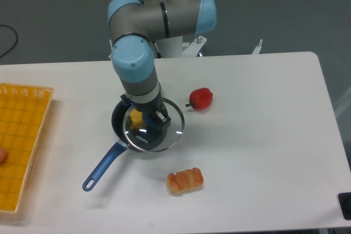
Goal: Close the pot lid
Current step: 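Carry the glass lid over to the dark blue saucepan, then lower the glass lid onto the saucepan rim and settle it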
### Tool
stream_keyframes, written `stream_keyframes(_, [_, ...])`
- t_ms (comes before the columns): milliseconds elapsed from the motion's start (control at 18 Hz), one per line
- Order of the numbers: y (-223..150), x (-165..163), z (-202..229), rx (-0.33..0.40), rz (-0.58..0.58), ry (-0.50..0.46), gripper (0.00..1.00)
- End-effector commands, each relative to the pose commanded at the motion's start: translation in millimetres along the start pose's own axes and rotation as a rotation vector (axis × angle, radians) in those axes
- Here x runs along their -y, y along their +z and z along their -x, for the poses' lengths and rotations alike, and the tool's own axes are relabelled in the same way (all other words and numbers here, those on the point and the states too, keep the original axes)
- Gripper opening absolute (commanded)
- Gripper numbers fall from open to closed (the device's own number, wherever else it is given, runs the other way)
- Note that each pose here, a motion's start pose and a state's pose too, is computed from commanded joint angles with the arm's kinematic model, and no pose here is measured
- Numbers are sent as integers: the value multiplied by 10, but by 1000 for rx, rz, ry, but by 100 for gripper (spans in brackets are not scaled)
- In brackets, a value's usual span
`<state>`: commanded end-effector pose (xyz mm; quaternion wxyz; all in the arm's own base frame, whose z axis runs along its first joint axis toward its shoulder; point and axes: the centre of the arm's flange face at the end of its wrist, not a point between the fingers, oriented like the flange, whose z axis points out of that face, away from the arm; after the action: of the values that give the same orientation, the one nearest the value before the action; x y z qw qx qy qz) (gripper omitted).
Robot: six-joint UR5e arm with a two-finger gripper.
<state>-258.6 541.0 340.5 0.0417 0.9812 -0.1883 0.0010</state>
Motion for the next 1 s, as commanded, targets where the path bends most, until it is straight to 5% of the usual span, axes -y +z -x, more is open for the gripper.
stream_keyframes(1000, [182, 69, -280, 13, -4, 24, 58])
